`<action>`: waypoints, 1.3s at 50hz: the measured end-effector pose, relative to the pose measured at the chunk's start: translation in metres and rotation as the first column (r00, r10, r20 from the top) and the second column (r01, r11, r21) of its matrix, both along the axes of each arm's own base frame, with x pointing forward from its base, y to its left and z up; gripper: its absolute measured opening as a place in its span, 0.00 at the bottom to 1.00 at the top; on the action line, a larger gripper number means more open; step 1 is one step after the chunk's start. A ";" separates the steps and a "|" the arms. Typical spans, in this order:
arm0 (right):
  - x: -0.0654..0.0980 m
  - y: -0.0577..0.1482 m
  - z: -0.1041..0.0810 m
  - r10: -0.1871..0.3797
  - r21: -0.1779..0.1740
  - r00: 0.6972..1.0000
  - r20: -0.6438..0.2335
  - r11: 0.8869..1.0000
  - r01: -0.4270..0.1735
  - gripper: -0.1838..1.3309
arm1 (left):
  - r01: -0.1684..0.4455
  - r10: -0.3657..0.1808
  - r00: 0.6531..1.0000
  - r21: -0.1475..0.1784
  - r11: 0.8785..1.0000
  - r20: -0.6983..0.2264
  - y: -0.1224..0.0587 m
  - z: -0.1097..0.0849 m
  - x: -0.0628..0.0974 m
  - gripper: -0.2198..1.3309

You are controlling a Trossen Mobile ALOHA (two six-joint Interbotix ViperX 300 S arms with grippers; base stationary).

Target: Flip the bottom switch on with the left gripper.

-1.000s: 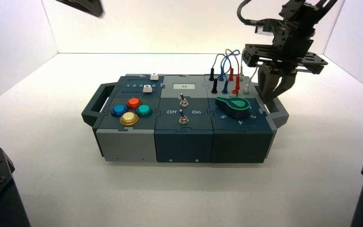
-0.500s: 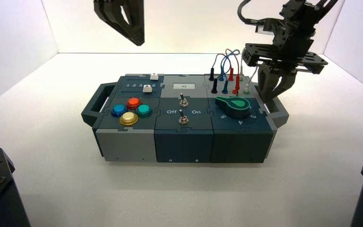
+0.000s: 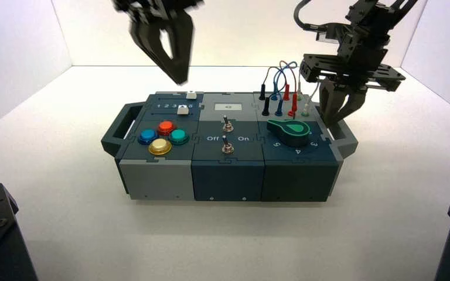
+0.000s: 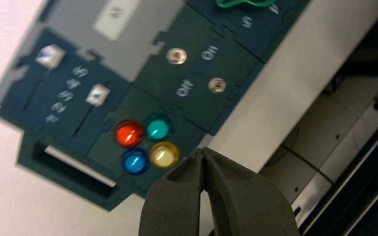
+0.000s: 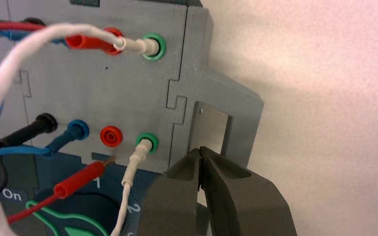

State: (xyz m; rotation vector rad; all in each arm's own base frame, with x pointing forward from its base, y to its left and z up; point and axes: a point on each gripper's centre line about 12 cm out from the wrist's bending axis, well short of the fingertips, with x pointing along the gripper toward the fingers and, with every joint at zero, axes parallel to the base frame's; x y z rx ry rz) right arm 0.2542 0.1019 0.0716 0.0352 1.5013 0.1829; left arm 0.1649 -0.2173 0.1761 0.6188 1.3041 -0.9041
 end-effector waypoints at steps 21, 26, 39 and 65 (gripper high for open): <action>0.007 0.002 -0.003 0.000 -0.002 1.000 -0.004 1.000 0.000 0.02 | 0.167 -0.162 0.984 0.086 0.982 -0.068 -0.051 -0.031 -0.007 0.03; 0.007 0.002 -0.003 0.000 -0.003 1.000 -0.006 1.000 0.000 0.02 | 0.176 -0.168 0.983 0.100 0.979 -0.076 -0.051 -0.035 -0.005 0.04; 0.007 0.002 -0.004 0.003 -0.004 1.000 -0.006 1.000 -0.003 0.02 | 0.212 -0.202 0.976 0.140 0.967 -0.084 -0.046 -0.039 -0.006 0.04; 0.016 0.003 -0.004 -0.001 -0.002 1.000 0.004 1.000 0.001 0.02 | 0.289 -0.268 0.955 0.183 0.940 -0.130 -0.043 -0.060 -0.008 0.04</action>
